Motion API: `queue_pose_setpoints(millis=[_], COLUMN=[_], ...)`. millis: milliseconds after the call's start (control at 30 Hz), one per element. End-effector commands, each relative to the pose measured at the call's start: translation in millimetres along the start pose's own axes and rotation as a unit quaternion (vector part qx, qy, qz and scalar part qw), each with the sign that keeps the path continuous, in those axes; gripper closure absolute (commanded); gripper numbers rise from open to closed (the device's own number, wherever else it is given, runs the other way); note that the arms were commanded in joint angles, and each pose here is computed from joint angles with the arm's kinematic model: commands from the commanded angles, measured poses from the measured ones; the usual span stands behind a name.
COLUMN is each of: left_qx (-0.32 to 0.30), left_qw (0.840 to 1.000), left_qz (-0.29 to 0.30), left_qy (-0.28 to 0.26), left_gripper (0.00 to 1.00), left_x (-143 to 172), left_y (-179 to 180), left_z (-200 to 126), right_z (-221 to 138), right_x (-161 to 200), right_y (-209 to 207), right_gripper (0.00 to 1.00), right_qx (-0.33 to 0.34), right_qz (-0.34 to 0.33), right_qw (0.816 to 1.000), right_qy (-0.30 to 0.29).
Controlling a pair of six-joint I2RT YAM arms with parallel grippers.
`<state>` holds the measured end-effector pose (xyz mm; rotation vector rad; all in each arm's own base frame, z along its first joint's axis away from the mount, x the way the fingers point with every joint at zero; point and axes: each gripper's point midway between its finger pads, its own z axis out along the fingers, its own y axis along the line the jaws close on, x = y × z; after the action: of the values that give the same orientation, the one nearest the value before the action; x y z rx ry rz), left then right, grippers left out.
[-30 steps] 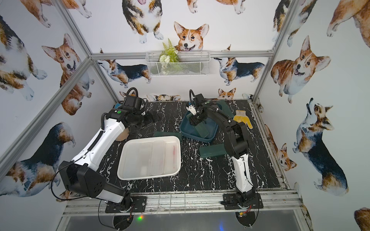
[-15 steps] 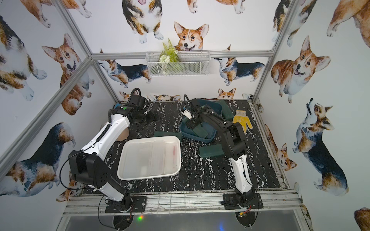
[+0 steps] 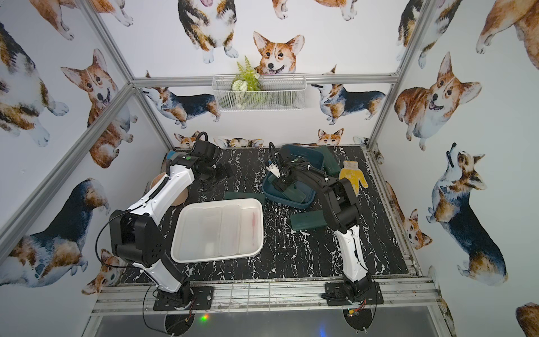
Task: Place the pencil cases by color into the storage box
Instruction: Place the pencil case at the storage box, then adjust the storage box at the center of the board.
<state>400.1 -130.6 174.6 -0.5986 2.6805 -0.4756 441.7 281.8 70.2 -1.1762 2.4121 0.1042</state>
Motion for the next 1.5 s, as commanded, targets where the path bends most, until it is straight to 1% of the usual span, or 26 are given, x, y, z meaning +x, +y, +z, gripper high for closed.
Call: queue_pose_setpoints(millis=[0, 133, 167, 233, 500, 667, 733, 767, 833, 867, 933, 1000, 1100, 1167, 1267, 1400, 1467], left_qx=[0.001, 0.001, 0.001, 0.003, 0.004, 0.007, 0.008, 0.008, 0.006, 0.006, 0.005, 0.004, 0.005, 0.008, 0.010, 0.010, 0.007], left_qw=[1.000, 1.000, 1.000, 0.999, 0.999, 0.999, 0.999, 0.999, 0.999, 0.999, 0.999, 0.998, 0.993, 0.990, 0.982, 0.972, 0.969], left_qz=[-0.012, -0.017, -0.020, -0.024, -0.031, -0.033, -0.030, -0.026, -0.014, -0.007, 0.015, 0.050, 0.100, 0.130, 0.181, 0.231, 0.244], left_qy=[-0.017, -0.022, -0.023, -0.024, -0.030, -0.029, -0.030, -0.032, -0.035, -0.036, -0.042, -0.049, -0.058, -0.058, -0.052, -0.040, -0.031], left_gripper=[0.00, 0.00, 0.00, 0.00, 0.00, 0.00, 0.00, 0.01, 0.00, 0.00, 0.00, 0.00, 0.00, 0.01, 0.01, 0.01, 0.01], left_x=[-11.0, -15.8, -17.2, -19.1, -27.4, -30.5, -31.5, -33.0, -34.7, -35.4, -37.2, -37.7, -33.3, -27.5, -14.0, 5.2, 13.7], left_y=[-3.6, -6.6, -7.0, -9.4, -14.4, -17.9, -20.2, -21.9, -25.5, -28.1, -35.3, -46.3, -63.6, -75.6, -94.8, -112.0, -113.2], left_z=[-0.1, 1.6, 2.1, 3.6, 7.1, 10.6, 11.4, 11.1, 11.3, 11.8, 11.7, 12.0, 17.1, 25.0, 37.9, 54.8, 62.2], right_z=[5.2, 9.1, 9.7, 10.4, 7.1, -13.8, -28.3, -39.6, -57.1, -67.7, -82.8, -94.2, -103.0, -104.4, -105.4, -104.2, -104.4], right_x=[6.7, 9.6, 10.1, 10.7, 6.9, -10.0, -22.8, -31.3, -41.2, -43.8, -42.8, -34.7, -15.1, -0.1, 20.8, 41.1, 49.8], right_y=[11.0, 16.0, 15.7, 16.6, 15.4, 7.5, -1.9, -14.1, -36.8, -53.1, -89.3, -118.2, -147.5, -156.4, -157.3, -148.1, -141.0], right_gripper=[0.41, 0.38, 0.33, 0.30, 0.21, 0.17, 0.16, 0.16, 0.16, 0.17, 0.17, 0.18, 0.19, 0.20, 0.20, 0.22, 0.24], right_qx=[-0.022, -0.029, -0.028, -0.030, -0.031, -0.032, -0.025, -0.020, -0.018, -0.016, 0.012, 0.028, 0.056, 0.076, 0.091, 0.071, 0.064], right_qz=[-0.001, -0.002, 0.000, 0.000, 0.010, 0.024, 0.045, 0.073, 0.129, 0.167, 0.237, 0.300, 0.373, 0.404, 0.436, 0.480, 0.491], right_qw=[1.000, 0.999, 0.999, 0.999, 0.999, 0.999, 0.997, 0.994, 0.986, 0.978, 0.961, 0.942, 0.917, 0.906, 0.893, 0.874, 0.869], right_qy=[0.013, 0.015, 0.016, 0.016, 0.012, -0.026, -0.053, -0.073, -0.104, -0.122, -0.145, -0.152, -0.132, -0.105, -0.064, -0.029, -0.014])
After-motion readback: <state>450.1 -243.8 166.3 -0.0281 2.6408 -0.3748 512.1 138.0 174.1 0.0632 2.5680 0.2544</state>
